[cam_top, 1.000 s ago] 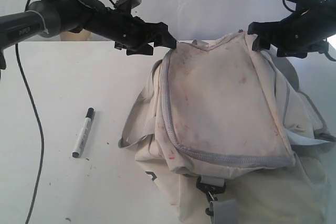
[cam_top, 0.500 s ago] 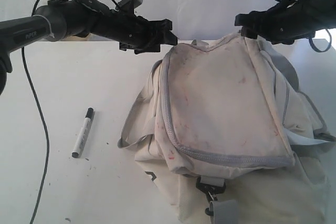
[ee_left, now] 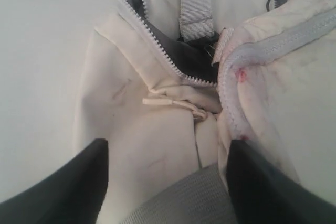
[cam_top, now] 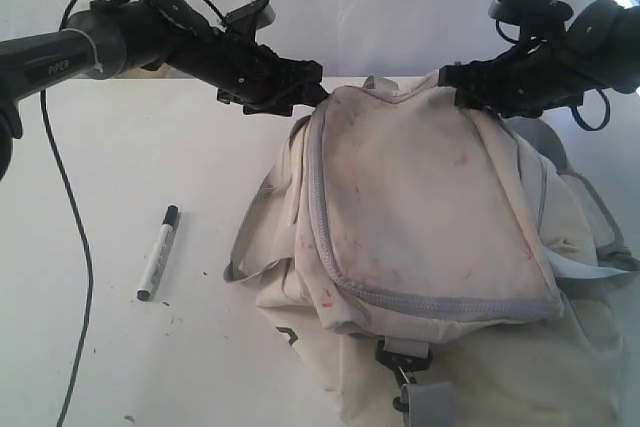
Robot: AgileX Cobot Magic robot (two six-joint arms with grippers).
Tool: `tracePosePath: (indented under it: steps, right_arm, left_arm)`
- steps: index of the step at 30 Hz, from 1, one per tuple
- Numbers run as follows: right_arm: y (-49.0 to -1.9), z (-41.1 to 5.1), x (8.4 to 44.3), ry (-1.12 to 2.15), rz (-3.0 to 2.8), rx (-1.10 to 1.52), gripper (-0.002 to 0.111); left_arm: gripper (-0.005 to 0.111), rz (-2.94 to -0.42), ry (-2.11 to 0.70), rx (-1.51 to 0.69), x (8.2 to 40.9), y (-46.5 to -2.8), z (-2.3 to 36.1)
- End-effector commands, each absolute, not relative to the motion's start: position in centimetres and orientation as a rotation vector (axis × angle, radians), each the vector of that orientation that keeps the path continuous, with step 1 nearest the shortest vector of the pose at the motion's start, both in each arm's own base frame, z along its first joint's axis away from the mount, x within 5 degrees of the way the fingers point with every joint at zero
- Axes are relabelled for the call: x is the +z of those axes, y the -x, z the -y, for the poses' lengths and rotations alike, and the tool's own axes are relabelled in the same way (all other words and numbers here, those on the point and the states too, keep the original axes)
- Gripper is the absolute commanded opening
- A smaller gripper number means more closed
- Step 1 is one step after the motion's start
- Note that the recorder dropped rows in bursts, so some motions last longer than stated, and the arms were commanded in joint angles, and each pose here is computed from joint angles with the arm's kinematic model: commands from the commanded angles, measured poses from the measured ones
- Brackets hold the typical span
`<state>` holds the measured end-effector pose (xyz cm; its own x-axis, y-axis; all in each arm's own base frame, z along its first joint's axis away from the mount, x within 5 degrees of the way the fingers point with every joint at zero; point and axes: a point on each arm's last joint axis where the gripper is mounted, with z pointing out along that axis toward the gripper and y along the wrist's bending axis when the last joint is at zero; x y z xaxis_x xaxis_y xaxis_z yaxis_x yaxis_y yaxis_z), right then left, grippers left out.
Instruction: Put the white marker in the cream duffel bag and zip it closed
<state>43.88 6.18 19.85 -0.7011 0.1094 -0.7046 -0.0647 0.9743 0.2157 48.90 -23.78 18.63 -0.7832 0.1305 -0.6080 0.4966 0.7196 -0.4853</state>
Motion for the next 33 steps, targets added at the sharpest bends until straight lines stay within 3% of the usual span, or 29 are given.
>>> tracePosePath:
  steps: [1, 2, 4, 5, 6, 14, 23, 27, 28, 29, 30, 31, 33]
  right_arm:
    - [-43.9, -6.2, 20.0, -0.014, -2.329, 0.281, 0.038]
    - [-43.9, -6.2, 20.0, -0.013, -2.329, 0.28, 0.037]
    - [-43.9, -6.2, 20.0, -0.014, -2.324, 0.278, 0.022]
    - [-44.0, -6.1, 20.0, -0.015, -2.32, 0.276, 0.008]
    - [-44.0, -6.1, 20.1, -0.013, -2.318, 0.275, 0.0]
    - [-44.2, -6.5, 21.1, 0.006, -2.314, 0.298, 0.0]
    - [-44.0, -6.6, 21.6, 0.009, -2.32, 0.311, 0.0]
    - [-43.8, -6.7, 21.4, 0.018, -2.348, 0.323, 0.0]
    - [-43.7, -6.8, 21.3, 0.023, -2.363, 0.329, 0.0]
    - [-43.5, -6.8, 21.2, 0.028, -2.377, 0.335, 0.0]
    - [-43.4, -6.9, 21.4, 0.045, -2.386, 0.338, 0.0]
    - [-43.3, -6.9, 21.6, 0.062, -2.386, 0.335, 0.0]
    - [-42.9, -6.9, 22.9, 0.081, -2.361, 0.333, 0.0]
  left_arm:
    - [0.07, -2.397, -0.468, -0.97, 18.8, -48.6, 23.9]
    - [0.072, -2.39, -0.462, -0.974, 19.0, -48.7, 23.8]
    - [0.079, -2.388, -0.439, -0.991, 19.6, -49.0, 23.4]
    - [0.081, -2.386, -0.419, -1.021, 20.1, -49.0, 23.3]
    - [0.082, -2.386, -0.419, -1.047, 20.4, -49.0, 23.3]
    - [0.082, -2.373, -0.496, -1.129, 22.3, -48.6, 23.4]
    - [0.079, -2.366, -0.499, -1.102, 20.9, -48.2, 25.0]
    - [0.057, -2.355, -0.517, -1.057, 20.8, -48.1, 25.5]
    - [0.04, -2.357, -0.513, -1.009, 20.6, -48.3, 25.4]
    - [0.03, -2.361, -0.518, -0.993, 20.5, -48.3, 25.3]
    - [0.008, -2.375, -0.539, -0.968, 20.4, -48.4, 25.0]
    - [0.0, -2.382, -0.54, -0.968, 20.3, -48.4, 24.8]
    - [0.0, -2.427, -0.504, -0.989, 20.2, -48.7, 23.4]
